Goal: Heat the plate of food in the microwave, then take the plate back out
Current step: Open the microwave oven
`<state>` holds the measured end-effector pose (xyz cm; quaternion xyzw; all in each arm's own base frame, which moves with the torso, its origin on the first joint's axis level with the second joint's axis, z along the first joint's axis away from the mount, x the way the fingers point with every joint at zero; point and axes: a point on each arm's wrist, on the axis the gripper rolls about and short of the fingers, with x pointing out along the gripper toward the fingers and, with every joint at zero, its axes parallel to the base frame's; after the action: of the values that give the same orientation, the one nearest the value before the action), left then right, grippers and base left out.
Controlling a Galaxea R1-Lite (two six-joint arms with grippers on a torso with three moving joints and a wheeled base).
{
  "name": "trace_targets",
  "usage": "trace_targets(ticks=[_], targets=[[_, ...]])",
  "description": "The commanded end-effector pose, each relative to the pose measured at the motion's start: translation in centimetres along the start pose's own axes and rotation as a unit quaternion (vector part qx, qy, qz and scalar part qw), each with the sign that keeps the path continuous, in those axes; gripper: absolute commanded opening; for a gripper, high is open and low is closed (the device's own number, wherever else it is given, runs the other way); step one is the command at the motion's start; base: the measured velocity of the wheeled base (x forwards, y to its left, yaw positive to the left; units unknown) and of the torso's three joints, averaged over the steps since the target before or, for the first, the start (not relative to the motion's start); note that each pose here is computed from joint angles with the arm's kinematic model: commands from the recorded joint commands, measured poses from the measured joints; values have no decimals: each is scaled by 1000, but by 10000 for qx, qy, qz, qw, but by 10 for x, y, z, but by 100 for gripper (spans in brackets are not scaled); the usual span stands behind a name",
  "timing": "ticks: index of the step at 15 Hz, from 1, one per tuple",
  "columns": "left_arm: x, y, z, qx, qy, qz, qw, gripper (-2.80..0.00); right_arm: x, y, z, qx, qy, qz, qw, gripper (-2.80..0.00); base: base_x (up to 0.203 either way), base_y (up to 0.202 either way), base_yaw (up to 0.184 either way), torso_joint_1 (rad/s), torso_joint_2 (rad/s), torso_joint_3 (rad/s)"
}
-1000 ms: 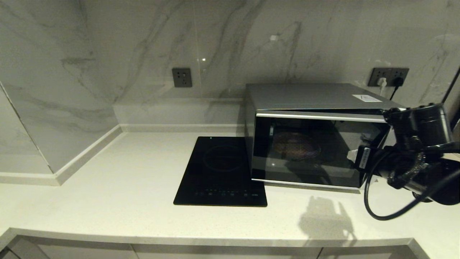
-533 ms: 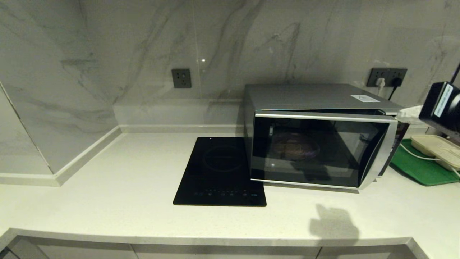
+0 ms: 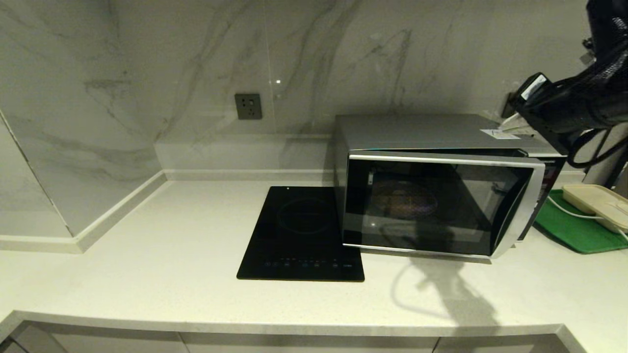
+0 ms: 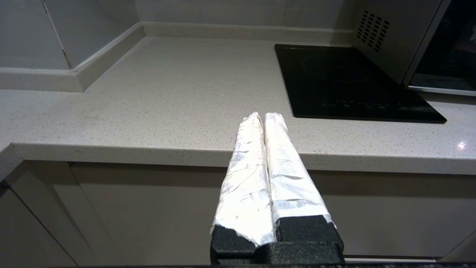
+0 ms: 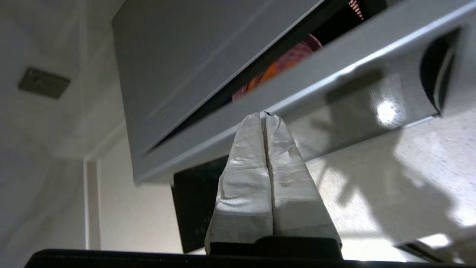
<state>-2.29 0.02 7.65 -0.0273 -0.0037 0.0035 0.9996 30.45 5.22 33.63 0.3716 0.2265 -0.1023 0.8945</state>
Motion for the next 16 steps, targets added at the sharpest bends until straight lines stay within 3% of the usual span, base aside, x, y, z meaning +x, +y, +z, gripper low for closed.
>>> trace_targets(ticks=[1,6,16], targets=[[0,0,0,1,-2,2,10000,-280,49,-5,2,160,115,-336,9992,-280,0,0,0,0,0,0],[0,0,0,2,-2,2,10000,-280,83,-30,25,530,-82,-747,9958,-280,0,0,0,0,0,0],[0,0,0,5,-2,2,10000,-280,101,-62,45,786,-76,-1042,9914,-280,0,0,0,0,0,0]])
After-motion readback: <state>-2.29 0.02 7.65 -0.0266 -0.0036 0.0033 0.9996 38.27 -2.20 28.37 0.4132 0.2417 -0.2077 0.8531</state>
